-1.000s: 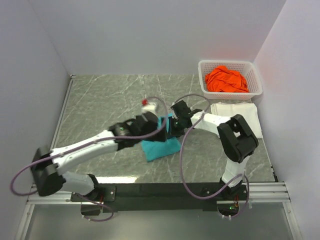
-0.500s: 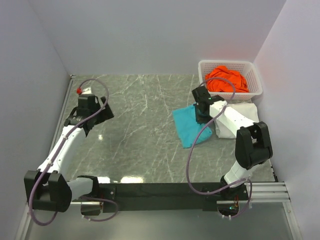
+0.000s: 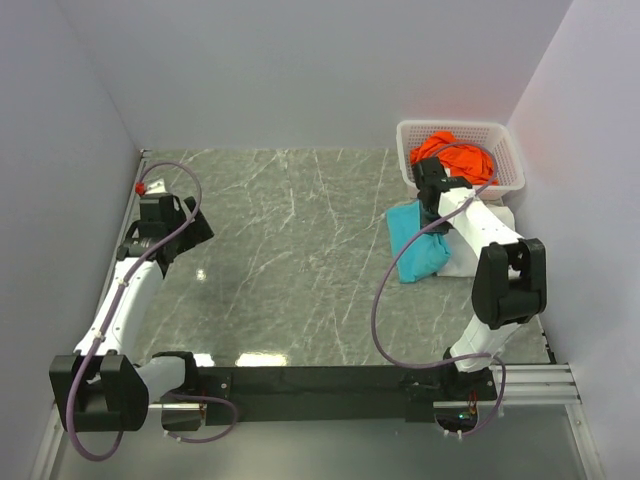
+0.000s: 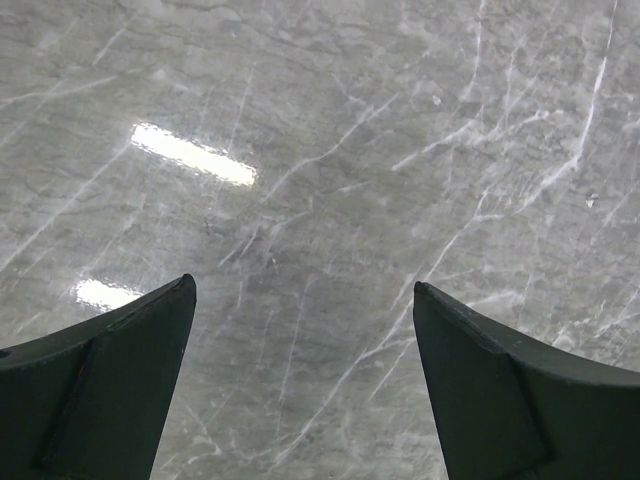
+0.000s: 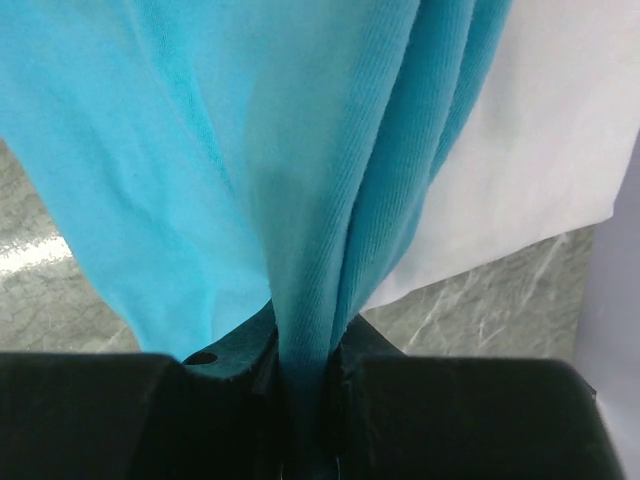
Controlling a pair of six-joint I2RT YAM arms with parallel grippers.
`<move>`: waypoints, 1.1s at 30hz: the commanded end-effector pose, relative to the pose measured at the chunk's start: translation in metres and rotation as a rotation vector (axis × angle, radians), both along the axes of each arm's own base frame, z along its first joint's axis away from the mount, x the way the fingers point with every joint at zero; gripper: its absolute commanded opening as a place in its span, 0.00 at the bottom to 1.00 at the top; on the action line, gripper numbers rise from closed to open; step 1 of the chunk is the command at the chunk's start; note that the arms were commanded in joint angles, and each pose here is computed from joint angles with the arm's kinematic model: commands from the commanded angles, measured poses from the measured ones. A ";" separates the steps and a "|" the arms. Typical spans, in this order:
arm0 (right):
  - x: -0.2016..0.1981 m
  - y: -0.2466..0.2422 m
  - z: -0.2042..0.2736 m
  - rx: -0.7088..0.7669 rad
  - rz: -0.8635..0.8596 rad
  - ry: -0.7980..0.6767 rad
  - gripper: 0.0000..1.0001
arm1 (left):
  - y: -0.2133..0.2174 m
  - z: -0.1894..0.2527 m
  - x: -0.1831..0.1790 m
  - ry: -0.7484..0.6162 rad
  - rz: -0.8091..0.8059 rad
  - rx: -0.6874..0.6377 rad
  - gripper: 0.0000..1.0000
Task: Fold and stack the t-shirts
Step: Neatly place the folded tshirt to the corner
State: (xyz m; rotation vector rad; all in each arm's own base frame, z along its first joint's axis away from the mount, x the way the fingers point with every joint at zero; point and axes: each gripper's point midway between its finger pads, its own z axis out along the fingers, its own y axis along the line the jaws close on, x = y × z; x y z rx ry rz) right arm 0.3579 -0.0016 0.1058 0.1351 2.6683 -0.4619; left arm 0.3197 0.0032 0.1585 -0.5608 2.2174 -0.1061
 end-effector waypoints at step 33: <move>0.019 -0.107 -0.004 -0.034 -0.287 0.014 0.00 | 0.000 0.007 0.005 -0.039 -0.025 -0.008 0.93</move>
